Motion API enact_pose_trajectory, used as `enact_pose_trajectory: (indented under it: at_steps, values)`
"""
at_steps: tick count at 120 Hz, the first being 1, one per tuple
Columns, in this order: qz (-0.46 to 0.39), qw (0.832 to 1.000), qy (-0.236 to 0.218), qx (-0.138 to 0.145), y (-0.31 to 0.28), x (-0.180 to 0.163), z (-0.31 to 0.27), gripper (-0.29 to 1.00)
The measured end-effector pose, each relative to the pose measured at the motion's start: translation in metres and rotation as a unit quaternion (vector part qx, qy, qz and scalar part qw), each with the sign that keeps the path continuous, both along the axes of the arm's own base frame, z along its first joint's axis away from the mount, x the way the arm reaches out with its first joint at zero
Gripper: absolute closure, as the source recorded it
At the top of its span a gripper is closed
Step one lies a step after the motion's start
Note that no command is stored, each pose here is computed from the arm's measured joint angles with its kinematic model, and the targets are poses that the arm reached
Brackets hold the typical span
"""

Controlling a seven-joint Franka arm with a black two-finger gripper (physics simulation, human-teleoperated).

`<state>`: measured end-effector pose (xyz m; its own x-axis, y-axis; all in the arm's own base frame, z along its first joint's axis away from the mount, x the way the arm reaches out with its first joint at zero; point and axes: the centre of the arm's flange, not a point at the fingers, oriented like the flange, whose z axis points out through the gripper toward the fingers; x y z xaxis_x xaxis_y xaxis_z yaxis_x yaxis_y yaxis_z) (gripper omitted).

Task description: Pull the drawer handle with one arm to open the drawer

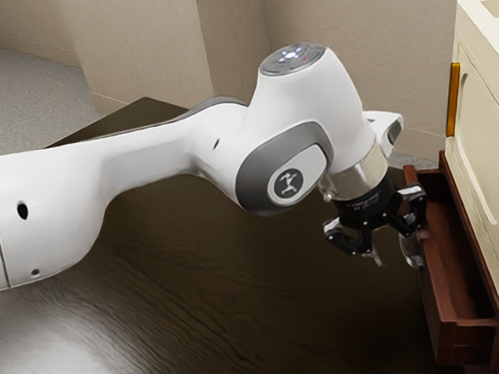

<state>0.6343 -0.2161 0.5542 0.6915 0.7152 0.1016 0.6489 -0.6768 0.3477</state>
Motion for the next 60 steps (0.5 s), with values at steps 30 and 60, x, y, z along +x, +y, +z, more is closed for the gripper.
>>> enact_pose_trajectory:
  at_steps: [30,60]
  values:
    - [0.004,1.000,0.004,0.005,0.007,-0.006,-0.002,0.44]
    - [0.011,1.000,0.001,0.013,0.019,-0.003,-0.001,0.45]
